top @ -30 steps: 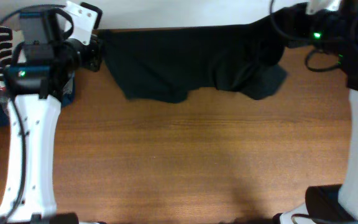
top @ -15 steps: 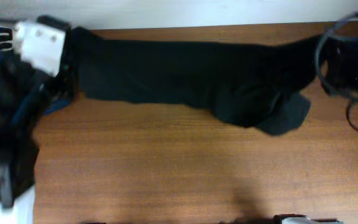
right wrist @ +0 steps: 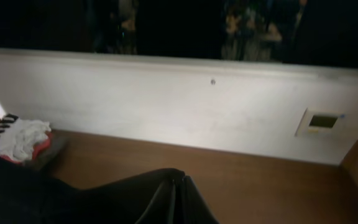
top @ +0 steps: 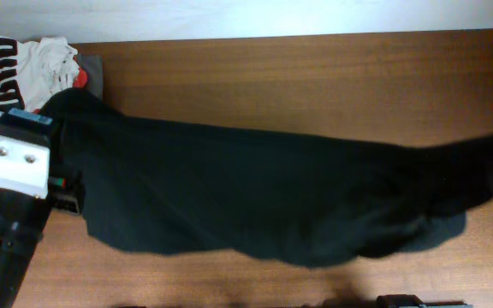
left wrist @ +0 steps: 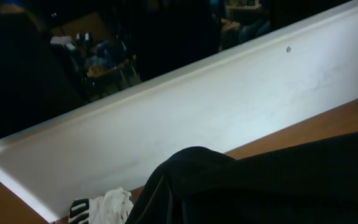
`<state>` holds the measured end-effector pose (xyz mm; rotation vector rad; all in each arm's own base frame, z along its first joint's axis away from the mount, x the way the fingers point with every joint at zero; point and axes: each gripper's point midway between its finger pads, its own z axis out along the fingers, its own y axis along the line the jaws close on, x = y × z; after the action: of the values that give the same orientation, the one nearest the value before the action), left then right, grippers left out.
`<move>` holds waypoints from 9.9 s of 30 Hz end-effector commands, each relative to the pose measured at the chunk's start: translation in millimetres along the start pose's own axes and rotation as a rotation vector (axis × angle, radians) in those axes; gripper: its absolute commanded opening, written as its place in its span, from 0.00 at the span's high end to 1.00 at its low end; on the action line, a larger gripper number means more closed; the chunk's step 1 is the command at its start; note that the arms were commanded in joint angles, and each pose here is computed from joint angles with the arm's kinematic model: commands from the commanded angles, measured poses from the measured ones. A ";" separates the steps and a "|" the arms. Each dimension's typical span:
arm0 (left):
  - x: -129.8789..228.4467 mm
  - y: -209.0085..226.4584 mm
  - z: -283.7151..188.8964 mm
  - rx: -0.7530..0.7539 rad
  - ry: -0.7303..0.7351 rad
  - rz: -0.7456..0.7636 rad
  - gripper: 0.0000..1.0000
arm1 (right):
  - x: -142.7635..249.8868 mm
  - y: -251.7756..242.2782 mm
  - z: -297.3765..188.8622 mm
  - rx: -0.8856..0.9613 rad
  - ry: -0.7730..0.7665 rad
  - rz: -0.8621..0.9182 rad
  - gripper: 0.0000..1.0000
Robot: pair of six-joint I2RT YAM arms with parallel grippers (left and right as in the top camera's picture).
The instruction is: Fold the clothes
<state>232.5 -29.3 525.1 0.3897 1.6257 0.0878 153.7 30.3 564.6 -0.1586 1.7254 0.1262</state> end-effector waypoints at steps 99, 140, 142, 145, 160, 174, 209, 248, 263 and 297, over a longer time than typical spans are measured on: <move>373.8 -75.2 314.7 0.178 1.028 -0.294 0.01 | 457.0 -97.2 350.4 0.101 1.437 0.480 0.22; 382.2 -58.4 308.0 0.103 1.072 -0.204 0.01 | 505.9 -163.1 353.2 0.394 1.361 0.435 0.39; 381.2 -55.6 305.9 0.100 1.077 -0.185 0.01 | 490.2 -161.7 355.4 0.376 1.340 0.452 0.30; 373.5 -54.3 299.2 0.104 1.091 -0.186 0.01 | 449.7 -155.3 359.0 0.323 1.284 0.470 0.25; 272.0 -32.1 201.2 0.124 1.052 -0.446 0.01 | 251.0 -86.1 258.4 0.191 1.023 0.409 0.12; 310.2 -55.7 140.8 0.157 1.183 -0.463 0.01 | 256.5 -0.3 180.7 0.052 1.155 0.300 0.22; 480.7 -115.0 221.3 0.298 0.911 -0.351 0.21 | 417.8 40.3 133.1 -0.032 1.289 0.460 0.31; 412.0 -103.2 199.3 0.246 0.971 -0.527 0.99 | 510.3 39.3 133.2 -0.003 1.288 0.478 0.53; 409.7 -102.3 196.7 0.243 0.973 -0.524 0.99 | 542.6 38.7 168.0 -0.036 1.131 0.466 0.54; 358.7 -25.5 142.5 0.021 0.993 -0.507 0.99 | 416.1 -17.1 116.8 0.060 1.300 0.526 0.96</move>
<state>352.0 18.3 152.8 -0.0948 2.6761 -0.2139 207.5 25.1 129.3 0.3604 3.0360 0.4482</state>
